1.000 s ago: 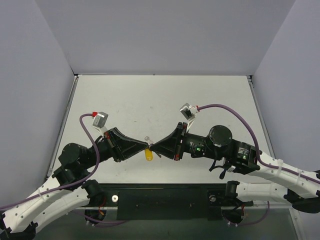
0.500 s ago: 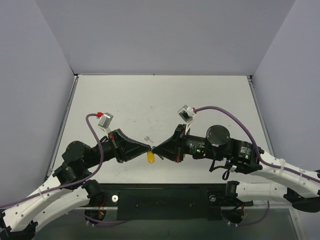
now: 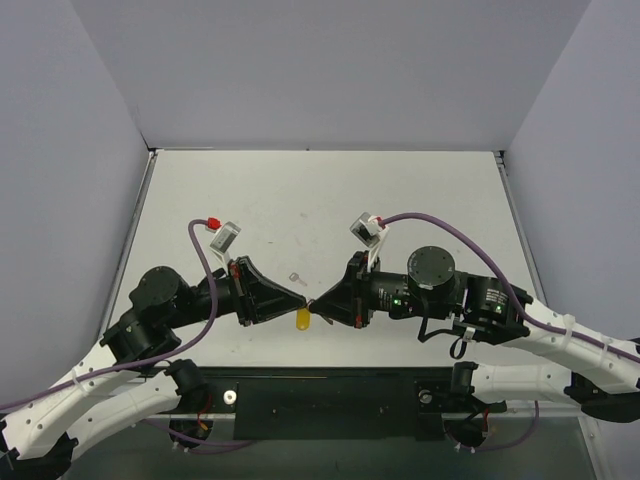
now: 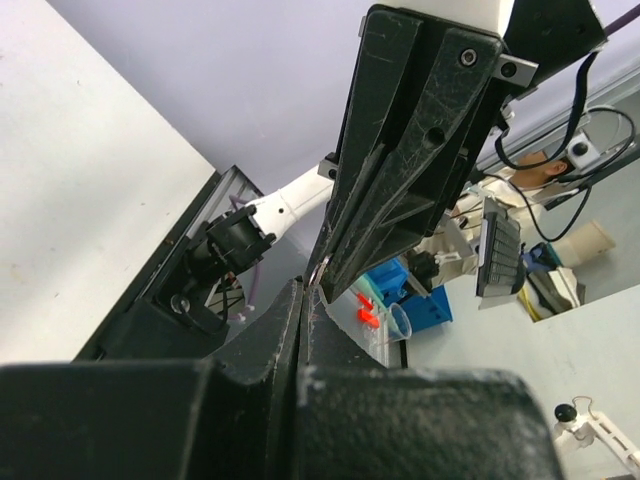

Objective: Remove the keys from the keyring

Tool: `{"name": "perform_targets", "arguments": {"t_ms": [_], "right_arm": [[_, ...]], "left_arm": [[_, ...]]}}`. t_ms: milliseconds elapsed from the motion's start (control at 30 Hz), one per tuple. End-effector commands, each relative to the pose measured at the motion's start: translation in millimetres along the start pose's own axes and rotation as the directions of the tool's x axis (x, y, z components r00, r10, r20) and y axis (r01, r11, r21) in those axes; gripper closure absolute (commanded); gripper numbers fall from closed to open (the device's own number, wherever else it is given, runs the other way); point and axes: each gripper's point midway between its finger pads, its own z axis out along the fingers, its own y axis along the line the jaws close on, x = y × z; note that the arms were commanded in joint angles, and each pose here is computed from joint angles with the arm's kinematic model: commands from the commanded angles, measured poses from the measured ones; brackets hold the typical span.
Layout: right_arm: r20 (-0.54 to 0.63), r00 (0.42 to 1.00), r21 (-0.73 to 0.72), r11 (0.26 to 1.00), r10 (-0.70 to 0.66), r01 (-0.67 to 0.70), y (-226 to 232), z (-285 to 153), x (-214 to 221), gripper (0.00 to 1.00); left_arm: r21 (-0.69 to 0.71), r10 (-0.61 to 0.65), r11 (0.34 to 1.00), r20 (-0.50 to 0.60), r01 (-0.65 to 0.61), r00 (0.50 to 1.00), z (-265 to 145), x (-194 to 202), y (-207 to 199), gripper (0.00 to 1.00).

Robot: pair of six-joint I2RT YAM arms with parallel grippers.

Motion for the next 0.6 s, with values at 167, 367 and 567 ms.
{"name": "perform_targets", "arguments": {"t_ms": [167,367,567], "right_arm": [[-0.046,0.999,-0.001,1.0,-0.027,0.027,4,2,3,1.0],[-0.059,0.998,0.0,1.0,-0.026,0.026,4,3,4,1.0],[-0.071,0.997,-0.007,1.0,-0.025,0.025,5,6,5,1.0]], "left_arm": [[0.054,0.072,0.996,-0.085,-0.068,0.994,-7,7,-20,1.0],[0.006,0.107,0.994,-0.167,-0.108,0.98,-9,14,-13,1.0],[0.003,0.118,0.993,-0.183,-0.12,0.976,-10,15,-15,1.0]]}}
